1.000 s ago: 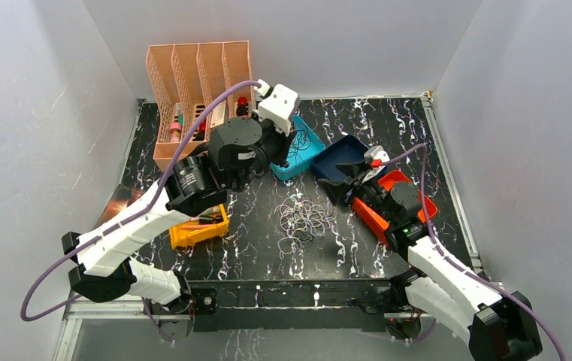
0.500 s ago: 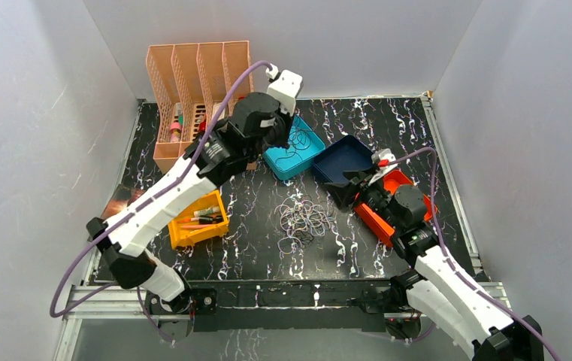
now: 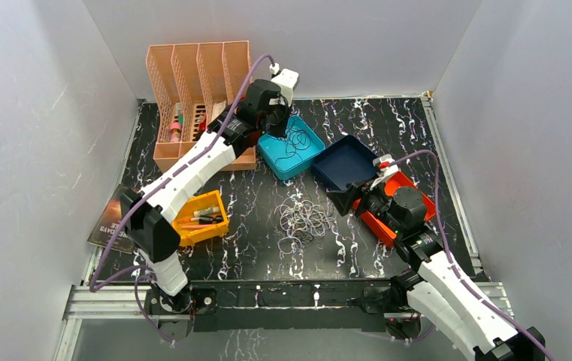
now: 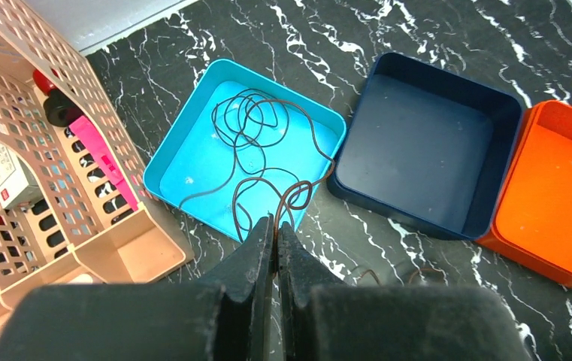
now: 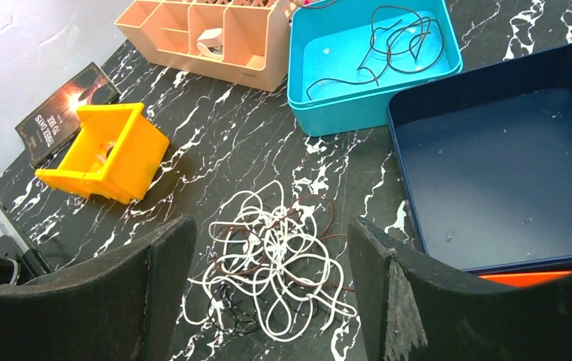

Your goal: Untangle the cables

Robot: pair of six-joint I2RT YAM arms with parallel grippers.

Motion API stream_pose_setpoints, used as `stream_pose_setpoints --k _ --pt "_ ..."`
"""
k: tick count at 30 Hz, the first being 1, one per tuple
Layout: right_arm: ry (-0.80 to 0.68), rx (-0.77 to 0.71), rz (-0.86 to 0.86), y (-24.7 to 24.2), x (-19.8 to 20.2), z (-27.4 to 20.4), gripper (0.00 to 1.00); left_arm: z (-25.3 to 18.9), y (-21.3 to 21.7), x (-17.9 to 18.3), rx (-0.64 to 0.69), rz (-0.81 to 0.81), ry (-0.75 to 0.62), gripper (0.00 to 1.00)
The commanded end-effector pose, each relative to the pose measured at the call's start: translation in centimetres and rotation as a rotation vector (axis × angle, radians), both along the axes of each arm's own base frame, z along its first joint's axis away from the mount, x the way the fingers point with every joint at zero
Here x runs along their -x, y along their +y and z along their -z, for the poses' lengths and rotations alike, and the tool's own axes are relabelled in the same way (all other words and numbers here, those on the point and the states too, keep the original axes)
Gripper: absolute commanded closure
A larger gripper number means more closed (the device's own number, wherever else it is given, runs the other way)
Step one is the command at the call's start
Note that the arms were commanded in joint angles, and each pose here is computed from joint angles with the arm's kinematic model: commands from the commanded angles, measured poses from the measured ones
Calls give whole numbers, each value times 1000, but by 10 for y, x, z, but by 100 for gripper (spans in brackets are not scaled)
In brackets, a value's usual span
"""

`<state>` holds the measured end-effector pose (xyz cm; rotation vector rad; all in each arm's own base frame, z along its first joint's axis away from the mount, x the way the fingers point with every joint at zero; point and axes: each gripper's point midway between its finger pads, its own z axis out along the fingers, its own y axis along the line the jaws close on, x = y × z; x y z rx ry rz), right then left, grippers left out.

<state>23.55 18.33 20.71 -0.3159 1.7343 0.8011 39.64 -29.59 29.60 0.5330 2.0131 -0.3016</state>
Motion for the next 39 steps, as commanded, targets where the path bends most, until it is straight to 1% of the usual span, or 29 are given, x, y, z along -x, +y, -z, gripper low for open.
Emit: stream_pose_setpoints --k 1,12,27,31,35,39 --pt "-27 -44 9 0 0 -20 19 -19 -4 -18 67 27 -34 100" --pt "1 -33 12 0 -2 -9 19 13 -13 -59 71 42 18 100" --pt "12 -15 23 -2 -2 -1 19 65 -8 -93 21 18 79 100" --pt "16 -11 23 -3 -1 0 19 85 -14 -98 13 31 111 100" --pt "21 -8 24 -3 -1 2 19 115 -15 -101 -17 31 161 100" --pt "24 -7 24 -3 0 3 18 143 -15 -98 -47 37 217 97"
